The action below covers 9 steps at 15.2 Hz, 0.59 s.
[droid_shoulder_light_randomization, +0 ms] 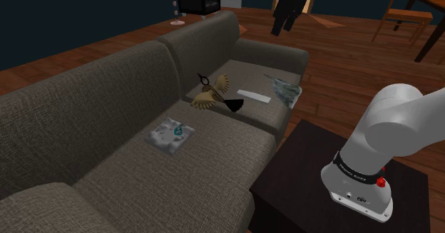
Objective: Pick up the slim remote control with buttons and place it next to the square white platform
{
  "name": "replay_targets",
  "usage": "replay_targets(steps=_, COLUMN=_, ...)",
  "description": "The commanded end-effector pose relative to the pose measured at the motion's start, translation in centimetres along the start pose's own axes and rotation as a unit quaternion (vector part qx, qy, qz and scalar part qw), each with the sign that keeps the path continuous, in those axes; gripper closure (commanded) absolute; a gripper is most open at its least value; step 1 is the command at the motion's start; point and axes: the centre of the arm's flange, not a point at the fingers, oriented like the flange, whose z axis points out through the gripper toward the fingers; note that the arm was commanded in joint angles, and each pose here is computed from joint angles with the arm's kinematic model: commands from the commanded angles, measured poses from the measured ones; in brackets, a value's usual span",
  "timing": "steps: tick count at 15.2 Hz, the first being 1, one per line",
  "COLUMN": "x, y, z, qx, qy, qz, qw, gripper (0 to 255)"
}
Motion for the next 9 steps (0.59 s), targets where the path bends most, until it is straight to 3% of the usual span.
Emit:
replay_targets(steps=1, x=0.0, y=0.0, z=0.0, qx=0.0, qy=0.0, qz=0.0, qw=1.0, gripper=0)
replay_targets(steps=9, x=3.1, y=5.7, z=8.4, qx=-0.008, qy=-0.019, qz=-0.014, qw=0.9997, gripper=0)
